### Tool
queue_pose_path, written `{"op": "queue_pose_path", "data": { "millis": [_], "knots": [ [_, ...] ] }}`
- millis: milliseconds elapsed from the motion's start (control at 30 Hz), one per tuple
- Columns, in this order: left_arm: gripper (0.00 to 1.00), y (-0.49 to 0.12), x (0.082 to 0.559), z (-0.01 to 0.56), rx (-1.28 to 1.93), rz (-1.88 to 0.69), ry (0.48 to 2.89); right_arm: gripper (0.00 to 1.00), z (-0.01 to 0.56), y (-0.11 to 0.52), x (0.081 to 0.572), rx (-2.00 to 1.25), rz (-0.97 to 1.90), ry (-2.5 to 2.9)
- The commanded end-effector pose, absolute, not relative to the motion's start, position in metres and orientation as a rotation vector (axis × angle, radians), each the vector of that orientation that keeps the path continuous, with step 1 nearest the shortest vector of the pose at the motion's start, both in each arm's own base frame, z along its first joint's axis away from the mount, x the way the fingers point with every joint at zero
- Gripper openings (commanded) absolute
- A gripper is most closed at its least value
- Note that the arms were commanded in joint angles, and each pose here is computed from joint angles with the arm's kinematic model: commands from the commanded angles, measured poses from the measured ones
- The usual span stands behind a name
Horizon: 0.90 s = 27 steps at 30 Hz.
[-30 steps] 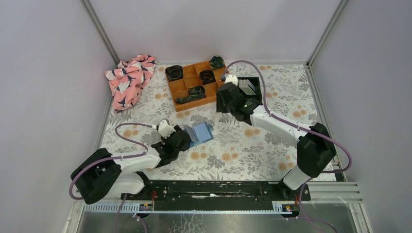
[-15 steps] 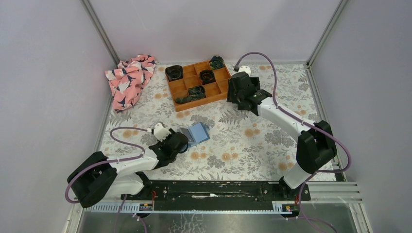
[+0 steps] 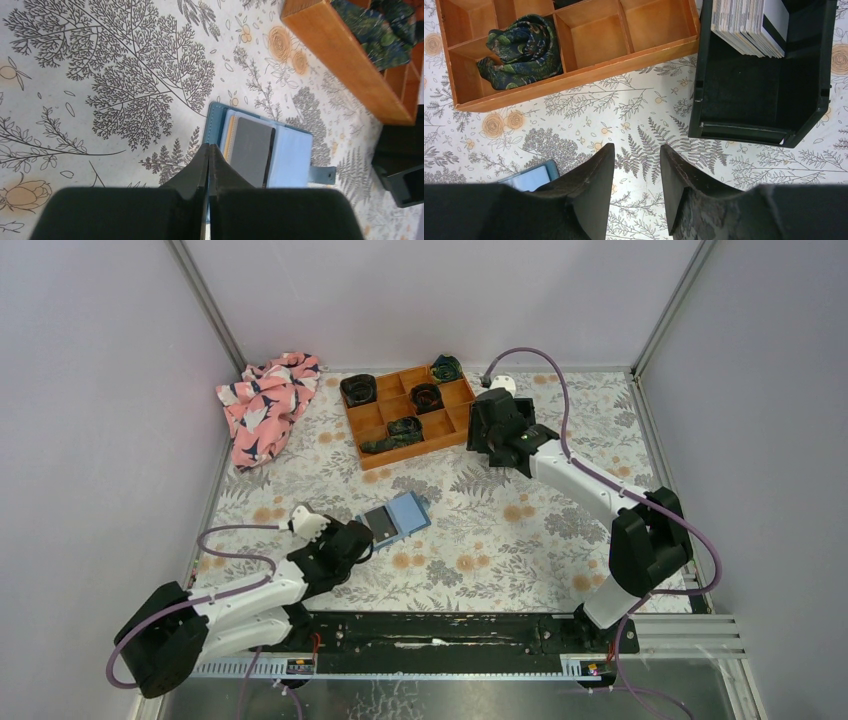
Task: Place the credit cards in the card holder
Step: Move the card holder to the center of the board.
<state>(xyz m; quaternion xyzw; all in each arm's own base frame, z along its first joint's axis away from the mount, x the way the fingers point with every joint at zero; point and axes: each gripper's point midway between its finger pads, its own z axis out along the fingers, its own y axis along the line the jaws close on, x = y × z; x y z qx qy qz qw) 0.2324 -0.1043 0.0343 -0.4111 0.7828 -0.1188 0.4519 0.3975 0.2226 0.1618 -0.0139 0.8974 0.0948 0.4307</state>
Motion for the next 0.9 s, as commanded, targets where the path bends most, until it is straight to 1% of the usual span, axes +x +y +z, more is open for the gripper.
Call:
{"op": "queue_pose_path", "data": {
  "millis": [0,133,167,300,567,867],
  "knots": [
    [0.00,-0.084,0.232,0.040,-1.059,-0.263,1.839,0.46,0.184,0.209,0.415,0.022,0.234,2.185],
    [0.00,-0.083,0.231,0.045,-1.058,-0.277,1.823,0.49,0.184,0.185,0.433,0.081,0.211,2.199],
    [0.00,-0.082,0.231,0.044,-1.057,-0.274,1.826,0.52,0.174,0.180,0.438,0.092,0.199,2.225],
    [0.00,-0.083,0.229,0.037,-1.050,-0.239,1.860,0.57,0.164,0.164,0.458,0.133,0.220,2.255],
    [0.00,-0.084,0.226,0.016,-1.066,-0.186,1.907,0.57,0.151,0.136,0.500,0.216,0.243,2.261],
    [0.00,-0.086,0.233,0.015,-1.056,-0.171,1.894,0.58,0.132,0.131,0.537,0.245,0.272,2.295]
  ]
}}
